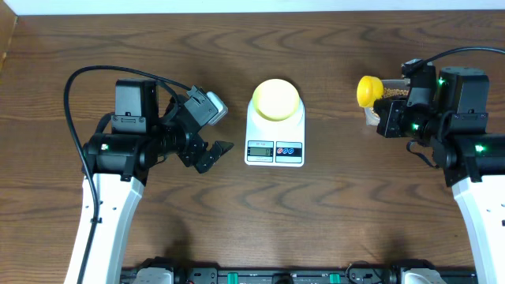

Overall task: Scoop item into bowl and weigh 50g on scale
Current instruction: 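Lower the scoop with the right gripper into the soybean tub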

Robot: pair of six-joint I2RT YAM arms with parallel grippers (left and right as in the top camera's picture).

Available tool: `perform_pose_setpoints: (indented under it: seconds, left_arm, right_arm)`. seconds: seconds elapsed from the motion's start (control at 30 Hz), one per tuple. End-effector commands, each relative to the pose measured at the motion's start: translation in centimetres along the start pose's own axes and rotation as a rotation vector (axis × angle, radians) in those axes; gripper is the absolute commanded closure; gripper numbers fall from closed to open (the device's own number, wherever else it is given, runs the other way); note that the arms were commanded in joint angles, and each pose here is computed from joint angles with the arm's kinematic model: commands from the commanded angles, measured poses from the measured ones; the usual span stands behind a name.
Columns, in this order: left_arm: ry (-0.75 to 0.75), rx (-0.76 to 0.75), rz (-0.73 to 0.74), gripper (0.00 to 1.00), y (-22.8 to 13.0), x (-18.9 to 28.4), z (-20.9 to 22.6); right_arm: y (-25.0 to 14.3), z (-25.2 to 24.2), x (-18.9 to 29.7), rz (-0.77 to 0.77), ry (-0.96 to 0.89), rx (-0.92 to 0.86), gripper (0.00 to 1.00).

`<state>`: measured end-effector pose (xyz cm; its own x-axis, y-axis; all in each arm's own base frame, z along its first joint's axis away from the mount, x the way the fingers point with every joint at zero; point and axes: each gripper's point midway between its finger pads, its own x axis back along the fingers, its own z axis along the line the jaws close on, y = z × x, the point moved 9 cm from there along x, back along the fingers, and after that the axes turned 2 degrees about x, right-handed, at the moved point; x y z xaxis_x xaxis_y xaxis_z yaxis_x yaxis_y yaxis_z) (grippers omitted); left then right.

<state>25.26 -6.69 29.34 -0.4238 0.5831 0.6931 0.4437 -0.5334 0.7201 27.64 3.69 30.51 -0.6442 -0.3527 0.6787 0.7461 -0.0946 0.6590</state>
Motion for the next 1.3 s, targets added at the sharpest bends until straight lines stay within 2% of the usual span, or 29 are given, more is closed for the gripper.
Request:
perform_pose_setpoints:
  seconds: [0.0,0.6,0.83,1.07,1.27]
  left_arm:
    - [0.001,0.009,-0.013,0.01,0.4,0.3,0.1]
    - [0.001,0.009,-0.013,0.01,0.4,0.3,0.1]
    - [0.002,0.009,-0.013,0.01,0.4,0.3,0.1]
    - [0.002,0.009,-0.013,0.01,0.4,0.3,0.1]
    - [0.002,0.009,-0.013,0.01,0.4,0.3,0.1]
  right_arm:
    - [0.4,0.1,0.6,-0.021,-0.005,0.035,0.99]
    - [-1.1,0.4,1.7,0.113,-0.006,0.061,0.99]
    - [1.3,0.8,2.7,0.109,-0.032,0.120,0.99]
    - [4.1,0.6,2.1,0.166,-0.053,0.290,0.99]
    - [6.0,0.7,1.5,0.088,-0.054,0.392,0.99]
